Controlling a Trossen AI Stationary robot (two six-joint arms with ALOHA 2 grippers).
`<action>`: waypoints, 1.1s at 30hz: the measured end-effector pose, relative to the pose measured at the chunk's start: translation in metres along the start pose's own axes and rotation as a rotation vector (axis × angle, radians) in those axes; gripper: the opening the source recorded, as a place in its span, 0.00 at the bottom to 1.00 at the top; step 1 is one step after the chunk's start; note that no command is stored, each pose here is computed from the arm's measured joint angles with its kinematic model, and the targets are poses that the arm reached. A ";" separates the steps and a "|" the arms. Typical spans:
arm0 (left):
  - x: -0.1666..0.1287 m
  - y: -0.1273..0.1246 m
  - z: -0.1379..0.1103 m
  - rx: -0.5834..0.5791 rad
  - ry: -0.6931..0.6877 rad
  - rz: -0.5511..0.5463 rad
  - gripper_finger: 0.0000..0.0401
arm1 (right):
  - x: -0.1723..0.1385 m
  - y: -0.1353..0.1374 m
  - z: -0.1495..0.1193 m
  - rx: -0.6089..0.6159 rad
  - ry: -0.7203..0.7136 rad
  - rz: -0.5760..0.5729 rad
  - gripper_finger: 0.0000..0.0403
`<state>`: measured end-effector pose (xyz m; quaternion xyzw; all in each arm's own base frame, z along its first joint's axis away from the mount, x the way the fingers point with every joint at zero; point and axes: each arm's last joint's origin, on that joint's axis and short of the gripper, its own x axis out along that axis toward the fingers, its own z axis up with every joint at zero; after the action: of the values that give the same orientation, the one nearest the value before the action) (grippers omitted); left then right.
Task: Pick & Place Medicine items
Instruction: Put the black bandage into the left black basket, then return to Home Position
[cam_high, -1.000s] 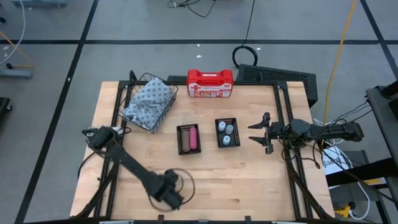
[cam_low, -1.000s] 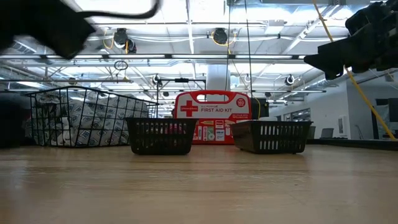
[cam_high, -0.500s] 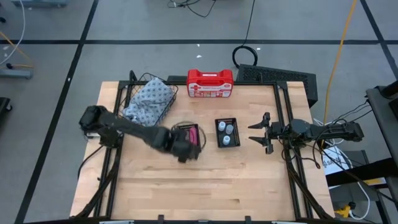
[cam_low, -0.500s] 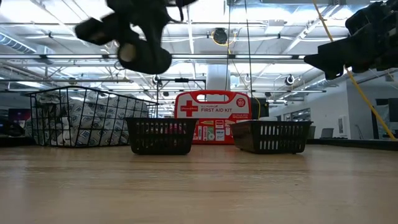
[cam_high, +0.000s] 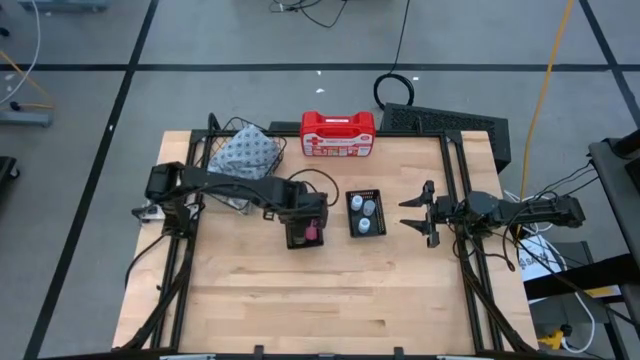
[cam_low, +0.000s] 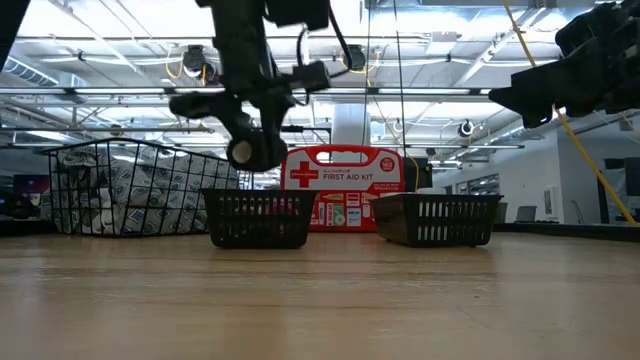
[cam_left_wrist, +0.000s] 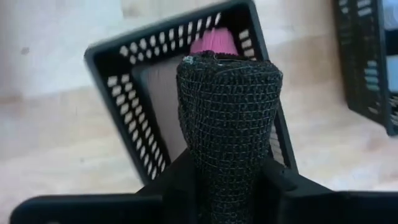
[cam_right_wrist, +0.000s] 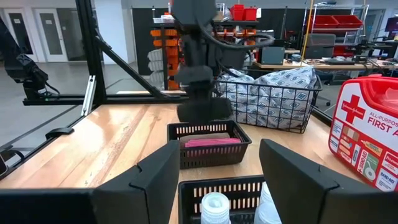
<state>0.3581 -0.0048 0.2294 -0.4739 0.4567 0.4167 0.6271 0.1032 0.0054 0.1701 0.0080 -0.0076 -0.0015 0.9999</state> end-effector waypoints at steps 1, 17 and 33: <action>0.003 -0.001 0.002 0.007 -0.001 0.003 0.25 | 0.000 0.000 0.000 0.000 0.000 0.000 0.52; 0.014 -0.004 0.007 0.008 -0.023 0.003 0.70 | 0.000 0.000 0.000 0.000 0.000 0.000 0.52; -0.132 0.035 -0.009 0.427 -0.152 -0.383 0.81 | 0.000 0.000 0.000 0.000 0.000 0.000 0.52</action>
<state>0.2924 -0.0179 0.3487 -0.3765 0.3880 0.2196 0.8121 0.1032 0.0054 0.1701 0.0081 -0.0076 -0.0015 0.9999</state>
